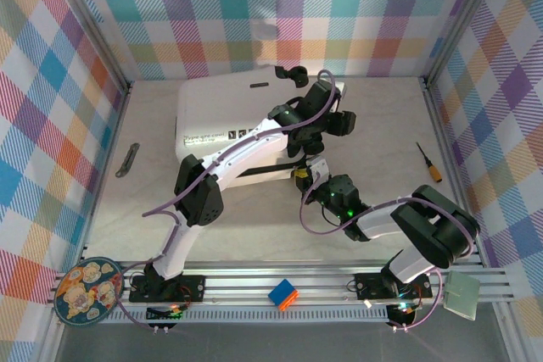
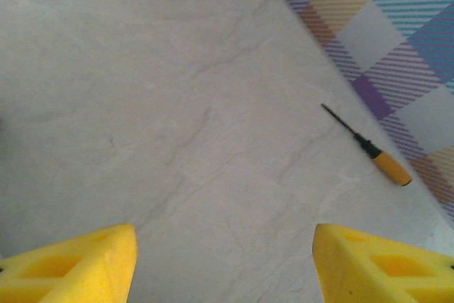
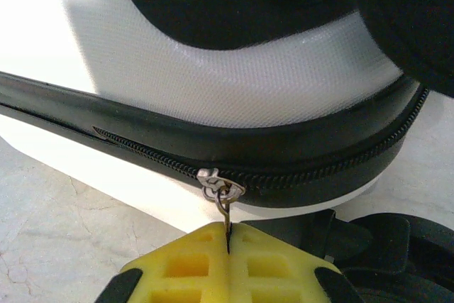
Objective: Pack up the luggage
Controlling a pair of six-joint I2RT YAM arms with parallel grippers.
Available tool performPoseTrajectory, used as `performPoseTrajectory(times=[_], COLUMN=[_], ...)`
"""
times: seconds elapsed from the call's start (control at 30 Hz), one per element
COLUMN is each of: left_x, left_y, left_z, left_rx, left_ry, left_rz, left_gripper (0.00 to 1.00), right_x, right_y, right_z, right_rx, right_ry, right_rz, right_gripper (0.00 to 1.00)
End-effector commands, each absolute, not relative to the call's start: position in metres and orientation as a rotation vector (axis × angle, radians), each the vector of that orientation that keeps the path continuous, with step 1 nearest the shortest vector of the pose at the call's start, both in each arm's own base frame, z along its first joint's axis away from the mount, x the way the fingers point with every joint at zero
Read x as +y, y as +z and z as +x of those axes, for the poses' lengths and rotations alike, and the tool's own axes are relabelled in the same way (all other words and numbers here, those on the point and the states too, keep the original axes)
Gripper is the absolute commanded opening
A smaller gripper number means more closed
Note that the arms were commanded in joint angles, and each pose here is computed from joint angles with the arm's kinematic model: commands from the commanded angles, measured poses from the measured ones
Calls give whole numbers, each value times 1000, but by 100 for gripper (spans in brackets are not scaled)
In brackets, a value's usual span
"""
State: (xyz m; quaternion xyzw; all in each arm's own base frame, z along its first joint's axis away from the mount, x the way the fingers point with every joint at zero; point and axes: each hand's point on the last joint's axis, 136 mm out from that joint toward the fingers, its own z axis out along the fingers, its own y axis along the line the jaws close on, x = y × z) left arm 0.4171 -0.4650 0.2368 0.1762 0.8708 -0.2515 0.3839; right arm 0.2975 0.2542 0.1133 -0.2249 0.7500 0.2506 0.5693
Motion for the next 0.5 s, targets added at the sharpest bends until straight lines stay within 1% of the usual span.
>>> performPoseTrajectory(times=[0.0, 0.2, 0.47], left_x=[-455, -434, -416], left_y=[242, 233, 223], left_z=[417, 414, 407], left_rx=[2235, 2269, 2294], left_ry=[-586, -483, -427], left_rz=[402, 378, 381], left_gripper=[66, 65, 63], right_x=[245, 228, 207], right_y=[131, 131, 131], right_z=[302, 311, 320], right_rx=[1714, 1741, 1764], right_ry=[553, 460, 381], right_rz=[-468, -393, -308], right_gripper=[0, 0, 0])
